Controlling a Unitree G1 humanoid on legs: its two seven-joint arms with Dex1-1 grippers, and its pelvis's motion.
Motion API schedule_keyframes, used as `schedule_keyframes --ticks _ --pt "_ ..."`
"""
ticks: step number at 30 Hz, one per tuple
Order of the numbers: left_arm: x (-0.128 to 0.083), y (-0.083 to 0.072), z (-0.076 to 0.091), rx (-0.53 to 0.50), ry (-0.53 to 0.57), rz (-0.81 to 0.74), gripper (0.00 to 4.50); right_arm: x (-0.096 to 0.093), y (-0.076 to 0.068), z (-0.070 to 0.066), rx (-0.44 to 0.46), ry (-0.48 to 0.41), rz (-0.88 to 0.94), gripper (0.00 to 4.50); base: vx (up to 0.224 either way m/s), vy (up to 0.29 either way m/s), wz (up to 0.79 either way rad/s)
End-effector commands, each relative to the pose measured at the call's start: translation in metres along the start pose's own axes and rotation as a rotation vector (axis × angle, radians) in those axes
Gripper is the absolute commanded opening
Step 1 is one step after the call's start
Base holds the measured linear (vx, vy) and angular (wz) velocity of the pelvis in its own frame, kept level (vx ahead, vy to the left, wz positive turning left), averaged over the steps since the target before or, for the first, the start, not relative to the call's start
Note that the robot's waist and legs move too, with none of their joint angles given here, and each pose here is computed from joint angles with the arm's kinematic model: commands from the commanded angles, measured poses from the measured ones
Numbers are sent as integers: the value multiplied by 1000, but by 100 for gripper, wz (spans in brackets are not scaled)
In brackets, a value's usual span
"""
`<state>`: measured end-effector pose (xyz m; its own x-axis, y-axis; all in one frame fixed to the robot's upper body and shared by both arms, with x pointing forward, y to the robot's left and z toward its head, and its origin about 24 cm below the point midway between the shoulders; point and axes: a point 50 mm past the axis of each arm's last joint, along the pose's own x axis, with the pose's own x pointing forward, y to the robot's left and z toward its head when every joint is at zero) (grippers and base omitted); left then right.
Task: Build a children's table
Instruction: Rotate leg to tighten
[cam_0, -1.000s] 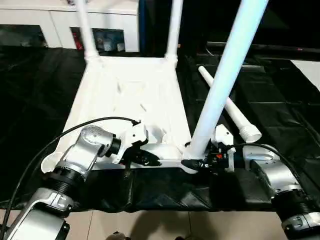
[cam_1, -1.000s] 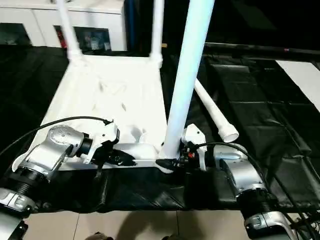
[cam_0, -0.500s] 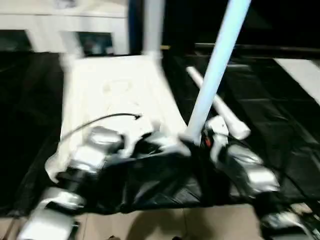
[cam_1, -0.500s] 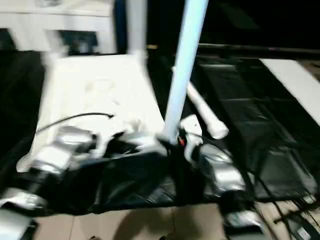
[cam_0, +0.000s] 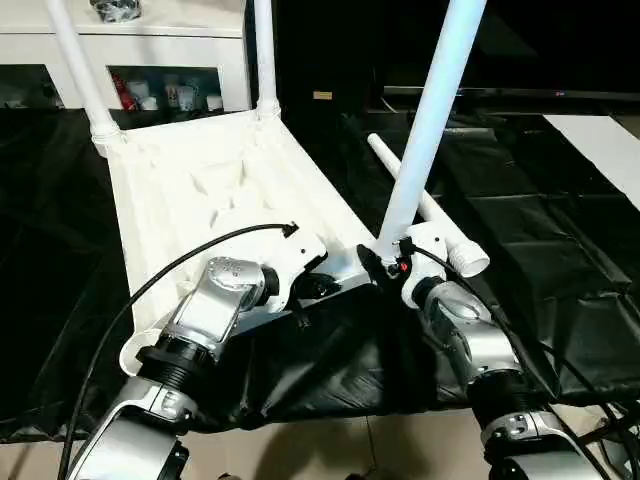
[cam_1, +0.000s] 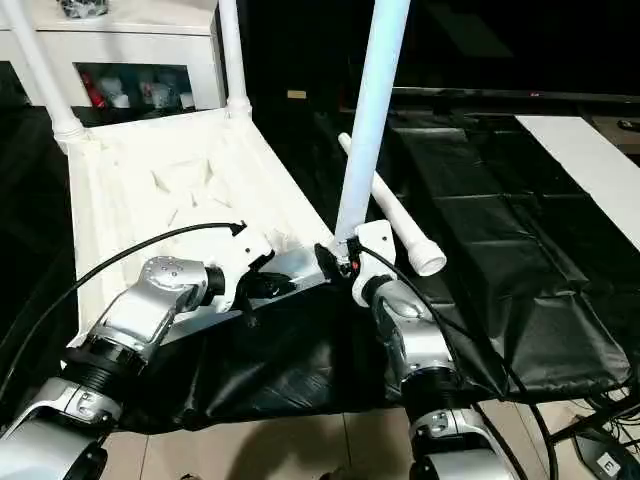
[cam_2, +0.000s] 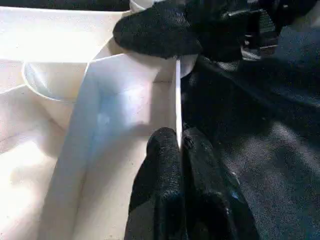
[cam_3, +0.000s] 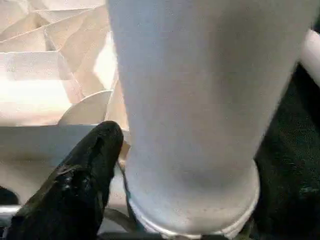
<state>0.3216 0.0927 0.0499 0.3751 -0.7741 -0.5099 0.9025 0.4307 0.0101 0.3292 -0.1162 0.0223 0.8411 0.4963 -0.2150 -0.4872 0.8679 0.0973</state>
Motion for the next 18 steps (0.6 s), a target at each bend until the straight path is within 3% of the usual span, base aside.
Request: schedule_keyframes --ticks 1,13,18 --pt "8 -16 17 63 -112 -127 0 5 24 0 -50 12 217 397 0 0 0" --pt "-27 -5 1 158 -31 -320 0 -43 2 7 -183 70 620 397 0 0 0" --pt "-35 -2 -2 190 4 -382 0 -54 -6 9 -221 130 716 344 0 0 0"
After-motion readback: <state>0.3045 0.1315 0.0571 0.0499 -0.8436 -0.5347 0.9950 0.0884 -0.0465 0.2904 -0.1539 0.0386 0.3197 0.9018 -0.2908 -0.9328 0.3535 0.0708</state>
